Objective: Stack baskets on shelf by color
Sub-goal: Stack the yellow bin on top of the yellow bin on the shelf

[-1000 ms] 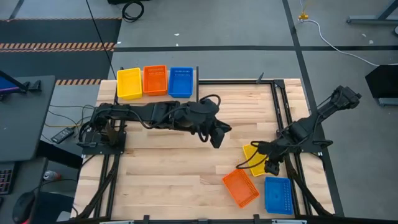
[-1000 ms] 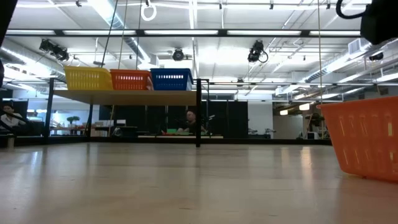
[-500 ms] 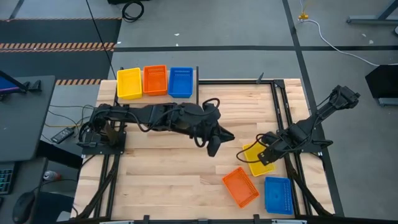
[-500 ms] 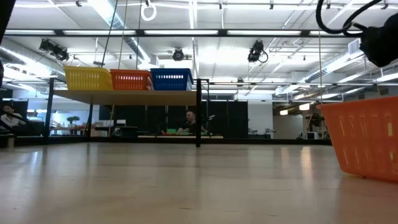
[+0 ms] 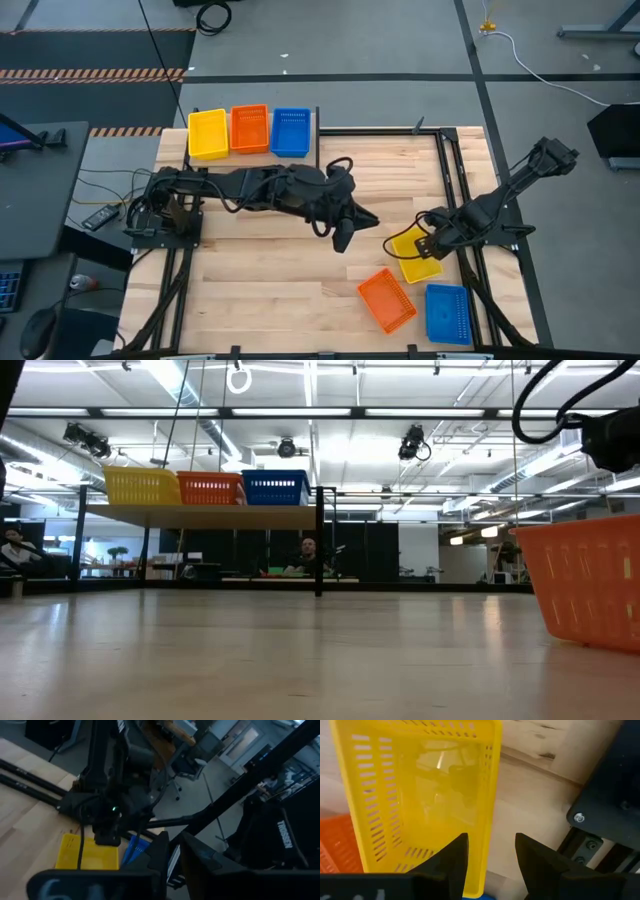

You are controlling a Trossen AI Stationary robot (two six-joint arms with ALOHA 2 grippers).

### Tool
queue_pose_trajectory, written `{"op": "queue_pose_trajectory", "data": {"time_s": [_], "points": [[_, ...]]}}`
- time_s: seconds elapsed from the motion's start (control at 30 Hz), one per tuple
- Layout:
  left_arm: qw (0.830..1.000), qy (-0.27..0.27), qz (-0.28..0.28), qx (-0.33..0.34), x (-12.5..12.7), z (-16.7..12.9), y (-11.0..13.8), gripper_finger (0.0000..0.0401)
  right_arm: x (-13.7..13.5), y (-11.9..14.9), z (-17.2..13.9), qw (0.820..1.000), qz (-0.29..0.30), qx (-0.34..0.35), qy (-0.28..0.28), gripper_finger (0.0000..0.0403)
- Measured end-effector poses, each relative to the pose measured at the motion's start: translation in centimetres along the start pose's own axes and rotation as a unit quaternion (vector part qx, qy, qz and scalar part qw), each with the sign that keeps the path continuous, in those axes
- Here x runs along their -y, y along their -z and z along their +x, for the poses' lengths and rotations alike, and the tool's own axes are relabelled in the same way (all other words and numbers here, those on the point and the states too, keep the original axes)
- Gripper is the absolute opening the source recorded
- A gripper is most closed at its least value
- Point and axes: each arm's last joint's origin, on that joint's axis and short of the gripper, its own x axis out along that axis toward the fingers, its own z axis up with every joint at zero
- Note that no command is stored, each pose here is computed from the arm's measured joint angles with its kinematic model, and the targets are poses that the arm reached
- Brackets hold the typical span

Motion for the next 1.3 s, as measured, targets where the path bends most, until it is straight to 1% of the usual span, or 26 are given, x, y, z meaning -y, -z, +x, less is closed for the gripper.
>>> {"op": "queue_pose_trajectory", "data": {"time_s": [0.13, 0.27, 0.4, 0.53, 0.63, 0.73, 0.83, 1.0, 1.1, 1.17, 1.3], "points": [[1.0, 0.008, 0.001, 0.011, 0.1, 0.0, -0.2, 0.0051, -0.6, 0.3, 0.5, 1.0, -0.005, -0.014, 0.011, 0.0169], [1.0, 0.009, 0.001, 0.014, 0.1, 0.0, -0.3, 0.0052, -1.3, 0.4, 1.4, 1.0, -0.01, -0.009, 0.025, 0.0169], [1.0, 0.009, 0.001, 0.014, 0.1, 0.0, -0.3, 0.0052, -2.0, 0.7, 2.4, 0.999, -0.001, -0.005, 0.041, 0.0169], [1.0, 0.009, 0.0, 0.014, 0.1, 0.0, -0.3, 0.0052, -3.1, 0.9, 3.4, 0.999, 0.002, -0.005, 0.039, 0.0169], [1.0, 0.01, 0.0, 0.014, 0.1, 0.0, -0.3, 0.0052, -4.2, 0.9, 4.1, 1.0, 0.008, -0.008, 0.01, 0.0169], [1.0, 0.01, 0.0, 0.014, 0.2, 0.0, -0.3, 0.0052, -5.3, 0.4, 4.5, 0.999, 0.027, -0.001, -0.024, 0.0169], [1.0, 0.013, 0.001, 0.012, 0.4, 0.0, -0.1, 0.0052, -6.1, -0.5, 4.6, 0.996, 0.068, 0.02, -0.055, 0.0169], [1.0, 0.019, 0.002, 0.008, 0.8, 0.0, 0.2, 0.0052, -7.4, -2.7, 4.4, 0.984, 0.129, 0.044, -0.118, 0.0169], [1.0, 0.022, 0.003, 0.005, 1.0, 0.0, 0.3, 0.0052, -8.4, -4.1, 4.1, 0.975, 0.136, 0.054, -0.168, 0.0169], [1.0, 0.023, 0.003, 0.005, 1.1, -0.1, 0.4, 0.0052, -8.8, -5.1, 3.9, 0.971, 0.134, 0.062, -0.189, 0.0168], [1.0, 0.023, 0.003, 0.004, 1.1, -0.1, 0.4, 0.0052, -8.6, -6.6, 3.9, 0.975, 0.112, 0.061, -0.182, 0.0157]]}}
